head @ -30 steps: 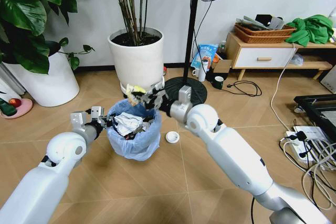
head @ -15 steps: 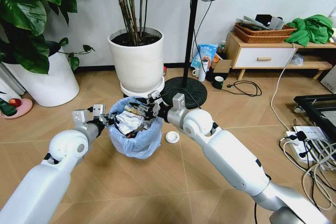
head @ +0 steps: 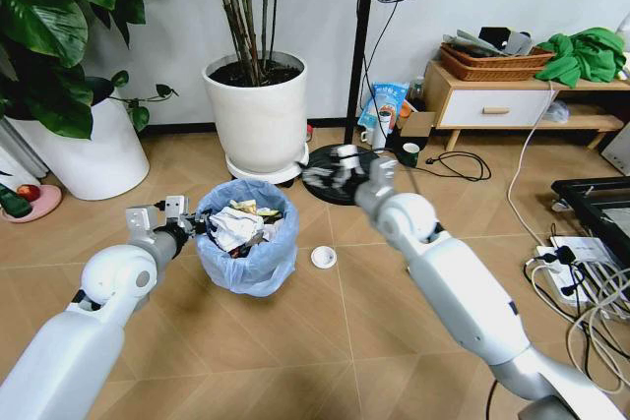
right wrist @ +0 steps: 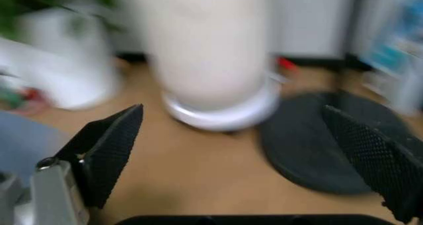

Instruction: Pick up the trash bin and place the garbage on the floor into it.

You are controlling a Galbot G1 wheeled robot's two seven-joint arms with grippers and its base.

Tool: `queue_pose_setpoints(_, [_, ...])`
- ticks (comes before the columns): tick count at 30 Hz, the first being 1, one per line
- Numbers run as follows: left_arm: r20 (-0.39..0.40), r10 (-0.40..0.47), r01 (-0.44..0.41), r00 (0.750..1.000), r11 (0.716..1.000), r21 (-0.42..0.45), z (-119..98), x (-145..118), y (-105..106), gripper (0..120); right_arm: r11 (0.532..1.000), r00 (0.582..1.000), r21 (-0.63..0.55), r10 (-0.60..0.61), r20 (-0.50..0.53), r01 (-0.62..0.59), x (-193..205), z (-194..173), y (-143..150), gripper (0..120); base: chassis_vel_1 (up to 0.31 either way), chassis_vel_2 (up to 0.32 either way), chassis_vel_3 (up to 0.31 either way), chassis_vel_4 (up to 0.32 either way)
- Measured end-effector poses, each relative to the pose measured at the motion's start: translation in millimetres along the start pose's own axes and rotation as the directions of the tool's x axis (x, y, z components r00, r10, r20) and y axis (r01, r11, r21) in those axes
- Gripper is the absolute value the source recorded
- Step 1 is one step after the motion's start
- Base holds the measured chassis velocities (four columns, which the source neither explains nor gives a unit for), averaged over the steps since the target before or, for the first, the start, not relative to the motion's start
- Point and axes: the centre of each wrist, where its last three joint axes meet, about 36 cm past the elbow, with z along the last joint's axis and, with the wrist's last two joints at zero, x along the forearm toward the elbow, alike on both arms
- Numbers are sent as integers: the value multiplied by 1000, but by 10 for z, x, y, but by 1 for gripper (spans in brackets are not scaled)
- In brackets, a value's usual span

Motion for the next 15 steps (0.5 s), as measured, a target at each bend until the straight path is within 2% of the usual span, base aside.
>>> queue_pose_setpoints(1, [3,1,-1,1000,1000,0,-4,19,11,0,997,996,2,75,-38,-75,26,205,-230,100,0,0,0,0])
queue_pose_setpoints(5, [7,0,0,1000,1000,3,-4,47,29,0,974,964,2,225,-142,-227,87,721,-689,100,0,0,0,0])
queue_pose_setpoints(7, [8,1,-1,1000,1000,4,-3,49,29,0,971,959,-1,238,-155,-241,92,774,-726,100,0,0,0,0])
queue_pose_setpoints(8, [9,1,-1,1000,1000,6,3,56,32,0,957,937,-13,282,-206,-290,121,983,-847,100,0,0,0,0])
queue_pose_setpoints(11, [9,1,-1,1000,1000,6,5,62,36,0,945,918,-23,311,-246,-327,146,1151,-936,100,0,0,0,0])
queue_pose_setpoints(13, [10,2,-2,1000,1000,7,6,70,43,0,915,874,-43,369,-318,-402,200,1465,-1095,100,0,0,0,0])
queue_pose_setpoints(15, [11,1,-2,1000,1000,7,4,72,45,0,907,863,-49,380,-334,-419,216,1538,-1133,100,0,0,0,0])
